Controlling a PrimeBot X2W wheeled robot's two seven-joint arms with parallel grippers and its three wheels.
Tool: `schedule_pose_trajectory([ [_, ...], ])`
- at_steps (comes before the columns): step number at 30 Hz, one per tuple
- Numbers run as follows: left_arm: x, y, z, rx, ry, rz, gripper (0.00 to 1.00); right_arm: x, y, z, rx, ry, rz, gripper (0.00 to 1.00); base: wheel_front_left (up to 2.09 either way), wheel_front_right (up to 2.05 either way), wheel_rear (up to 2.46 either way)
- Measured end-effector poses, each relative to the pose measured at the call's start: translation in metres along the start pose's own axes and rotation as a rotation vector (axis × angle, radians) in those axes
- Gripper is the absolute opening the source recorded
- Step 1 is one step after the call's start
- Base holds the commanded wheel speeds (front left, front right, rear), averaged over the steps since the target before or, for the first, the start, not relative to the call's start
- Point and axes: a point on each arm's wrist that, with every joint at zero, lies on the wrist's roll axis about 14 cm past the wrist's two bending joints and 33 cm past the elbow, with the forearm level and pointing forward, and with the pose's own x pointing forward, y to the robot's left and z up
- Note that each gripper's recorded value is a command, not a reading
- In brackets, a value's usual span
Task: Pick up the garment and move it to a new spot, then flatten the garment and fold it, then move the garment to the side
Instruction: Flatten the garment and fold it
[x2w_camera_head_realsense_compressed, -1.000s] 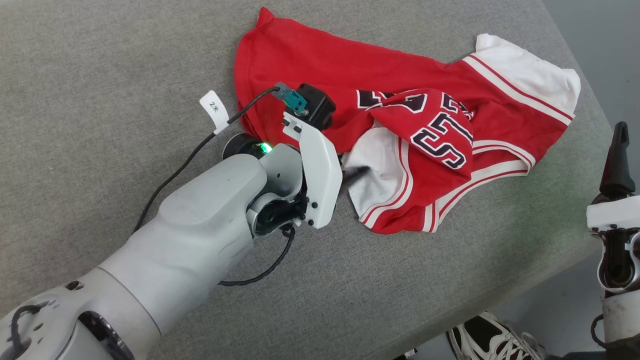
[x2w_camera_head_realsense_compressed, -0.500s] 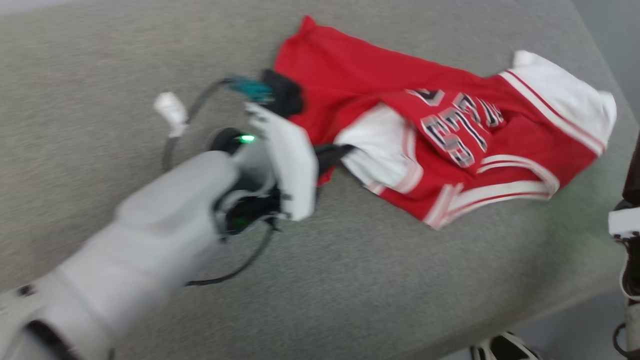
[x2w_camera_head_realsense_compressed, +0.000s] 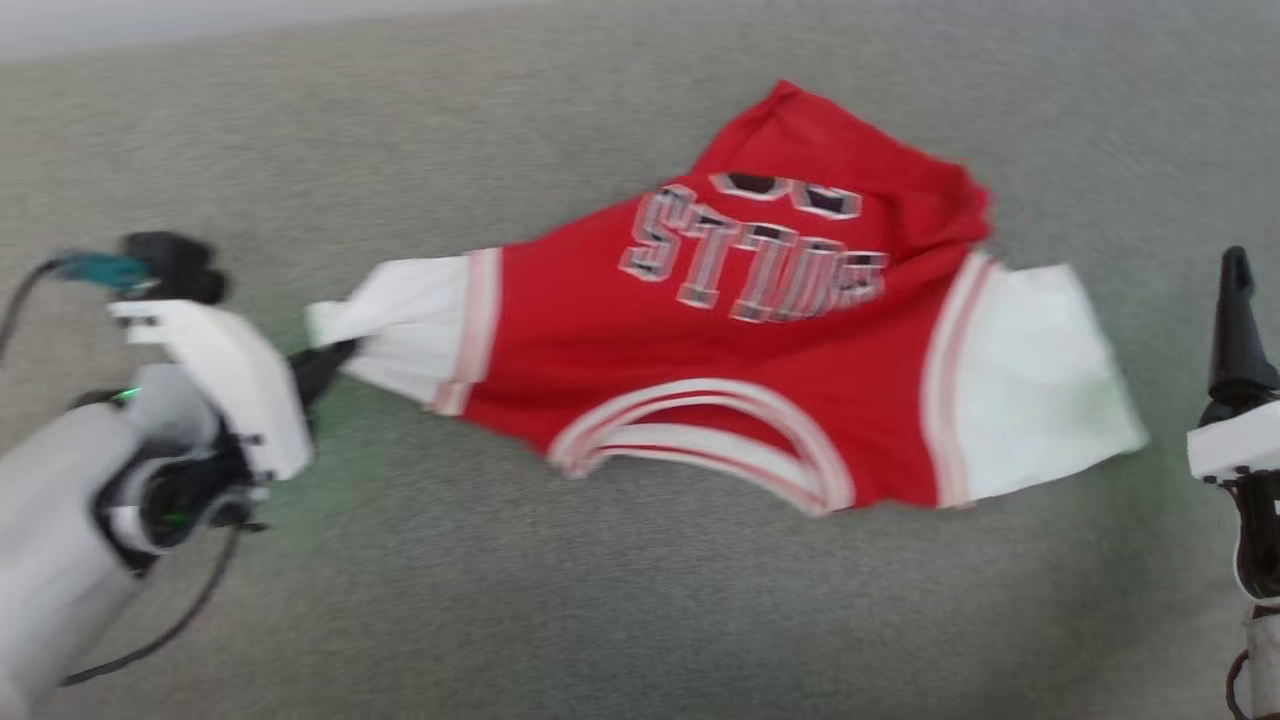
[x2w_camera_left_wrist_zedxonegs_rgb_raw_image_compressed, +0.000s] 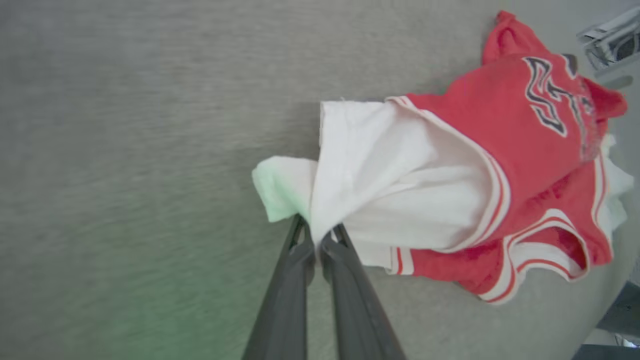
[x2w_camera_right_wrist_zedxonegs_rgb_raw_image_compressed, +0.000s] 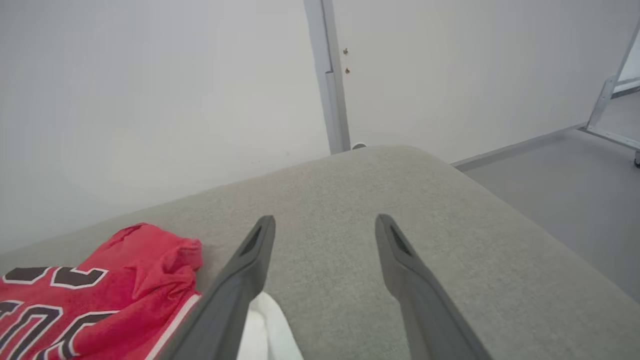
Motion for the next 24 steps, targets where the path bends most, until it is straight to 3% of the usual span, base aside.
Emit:
schedule_pose_trajectory([
  [4,-0.028,0.045,-0.005,-0.039,0.002,0.167,0.0,0.007,0.029,0.0,-0.011,0.012,0.078,1.0,0.0,0.0,0.0],
  [7,-0.044,0.074,-0.016,0.002,0.04,0.291,0.0,0.009,0.044,0.002,-0.022,0.016,0.12,1.0,0.0,0.0,0.0],
  [11,-0.043,0.074,-0.019,-0.025,0.037,0.307,0.0,0.006,0.055,0.003,-0.048,0.03,0.161,1.0,0.0,0.0,0.0],
  [13,-0.041,0.073,-0.025,-0.037,0.034,0.308,0.06,0.004,0.059,0.002,-0.067,0.04,0.18,1.0,0.0,0.0,0.0],
  [14,-0.041,0.075,-0.027,-0.039,0.031,0.312,0.15,0.003,0.061,0.002,-0.077,0.046,0.192,1.0,0.0,0.0,0.0],
  [15,-0.041,0.077,-0.028,-0.044,0.022,0.317,0.15,0.002,0.063,0.002,-0.087,0.053,0.203,1.0,0.0,0.0,0.0],
  [16,-0.041,0.077,-0.028,-0.046,0.008,0.317,0.35,0.001,0.065,0.002,-0.099,0.059,0.215,1.0,0.0,0.0,0.0],
  [17,-0.041,0.079,-0.026,-0.047,-0.009,0.322,0.79,0.0,0.068,0.001,-0.117,0.067,0.231,1.0,0.0,0.0,0.0],
  [18,-0.042,0.08,-0.026,-0.048,-0.024,0.327,1.0,-0.002,0.071,0.0,-0.138,0.079,0.25,1.0,0.0,0.0,0.0],
  [24,-0.057,0.098,-0.018,-0.063,-0.214,0.385,1.0,-0.028,0.108,-0.027,-0.294,0.236,0.472,1.0,0.0,0.0,0.0],
])
